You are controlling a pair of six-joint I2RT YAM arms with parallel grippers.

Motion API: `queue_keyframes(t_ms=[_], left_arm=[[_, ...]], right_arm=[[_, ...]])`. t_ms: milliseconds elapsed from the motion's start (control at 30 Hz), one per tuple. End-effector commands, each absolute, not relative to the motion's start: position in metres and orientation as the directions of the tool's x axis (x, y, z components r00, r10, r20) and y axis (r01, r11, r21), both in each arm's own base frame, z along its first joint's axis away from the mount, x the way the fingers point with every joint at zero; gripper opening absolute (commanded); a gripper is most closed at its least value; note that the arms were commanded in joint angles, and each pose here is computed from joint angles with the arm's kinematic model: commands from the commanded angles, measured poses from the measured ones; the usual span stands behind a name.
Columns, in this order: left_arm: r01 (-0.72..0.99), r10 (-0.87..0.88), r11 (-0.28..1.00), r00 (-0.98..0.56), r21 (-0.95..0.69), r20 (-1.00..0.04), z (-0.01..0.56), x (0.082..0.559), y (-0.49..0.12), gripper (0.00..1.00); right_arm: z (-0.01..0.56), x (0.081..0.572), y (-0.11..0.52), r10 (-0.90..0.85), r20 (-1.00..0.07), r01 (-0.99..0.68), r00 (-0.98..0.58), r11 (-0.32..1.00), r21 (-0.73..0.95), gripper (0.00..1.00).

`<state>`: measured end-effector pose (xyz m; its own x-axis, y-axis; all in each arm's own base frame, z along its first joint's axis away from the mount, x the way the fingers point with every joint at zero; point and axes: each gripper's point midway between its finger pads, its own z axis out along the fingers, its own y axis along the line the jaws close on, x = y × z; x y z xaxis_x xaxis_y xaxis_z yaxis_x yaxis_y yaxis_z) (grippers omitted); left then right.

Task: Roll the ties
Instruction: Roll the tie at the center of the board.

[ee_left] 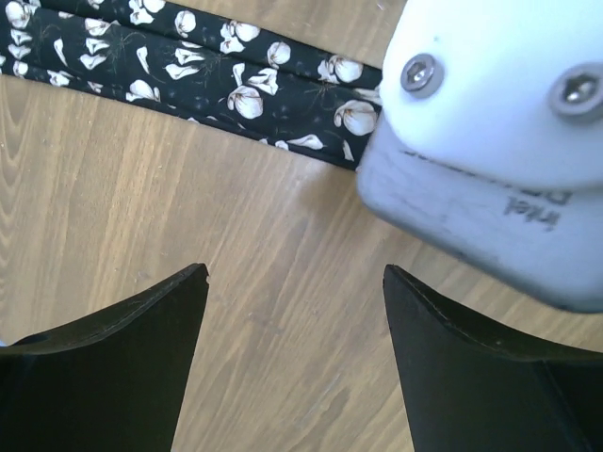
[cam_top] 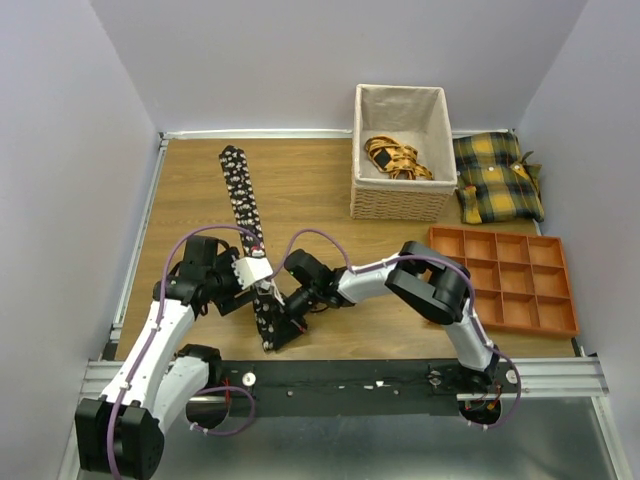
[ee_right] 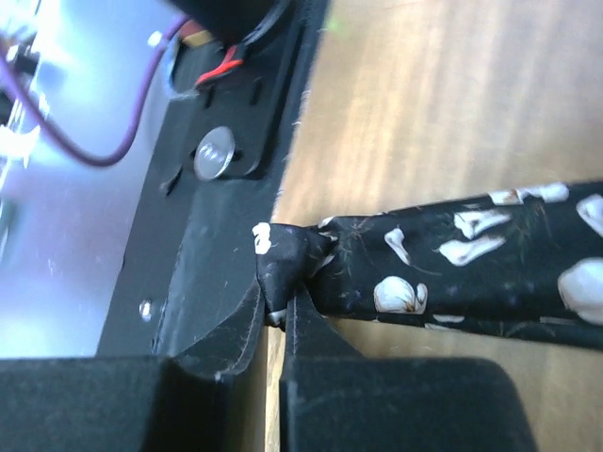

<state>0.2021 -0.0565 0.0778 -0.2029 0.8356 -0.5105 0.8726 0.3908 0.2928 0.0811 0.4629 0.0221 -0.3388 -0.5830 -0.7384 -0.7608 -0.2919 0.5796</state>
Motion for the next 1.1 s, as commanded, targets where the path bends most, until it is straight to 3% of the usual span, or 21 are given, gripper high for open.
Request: queue_keyframes(t_ms=[0,100,167,300,333,400,633,700,833,1000,1067], left_arm=[[0.943,0.766,0.264,-0.079,0.200,-0.638,0.068,0.179,-0.101,0.85],[0.941,0.811,0.202,-0.006,0.270,-0.585,0.060,0.198,-0.096,0.84],[0.919,0.810,0.227,0.007,0.323,-0.586,0.064,0.216,-0.095,0.84],[0.923,0.742,0.289,-0.048,0.254,-0.669,0.061,0.227,-0.084,0.87],[0.930,0.755,0.254,-0.019,0.265,-0.655,0.062,0.230,-0.081,0.87],[0.942,0.760,0.283,-0.106,0.179,-0.641,0.046,0.228,-0.067,0.87],[0.933,0.768,0.270,-0.059,0.240,-0.637,0.055,0.247,-0.054,0.87],[0.943,0.758,0.249,-0.048,0.221,-0.650,0.061,0.238,-0.058,0.85],[0.971,0.734,0.176,-0.018,0.164,-0.679,0.075,0.205,-0.070,0.67],[0.994,0.716,0.076,-0.004,0.072,-0.698,0.087,0.151,-0.084,0.64],[0.992,0.725,0.114,-0.046,0.054,-0.687,0.085,0.149,-0.087,0.65]], right_arm=[[-0.010,0.158,0.444,-0.547,-0.454,-0.683,-0.703,0.341,0.646,0.09],[-0.011,0.159,0.441,-0.591,-0.485,-0.745,-0.644,0.344,0.571,0.09],[-0.011,0.157,0.442,-0.598,-0.492,-0.755,-0.632,0.336,0.563,0.09],[-0.012,0.141,0.443,-0.575,-0.468,-0.709,-0.671,0.312,0.632,0.08],[-0.017,0.139,0.438,-0.580,-0.457,-0.707,-0.674,0.327,0.627,0.08],[-0.023,0.139,0.435,-0.583,-0.446,-0.705,-0.679,0.349,0.617,0.07],[-0.027,0.136,0.438,-0.591,-0.425,-0.692,-0.685,0.346,0.634,0.07],[-0.023,0.135,0.441,-0.586,-0.420,-0.680,-0.693,0.338,0.650,0.07],[-0.023,0.129,0.446,-0.611,-0.361,-0.641,-0.705,0.330,0.693,0.06],[-0.016,0.122,0.449,-0.598,-0.266,-0.540,-0.756,0.340,0.770,0.06],[-0.015,0.124,0.450,-0.591,-0.239,-0.511,-0.771,0.350,0.785,0.05]])
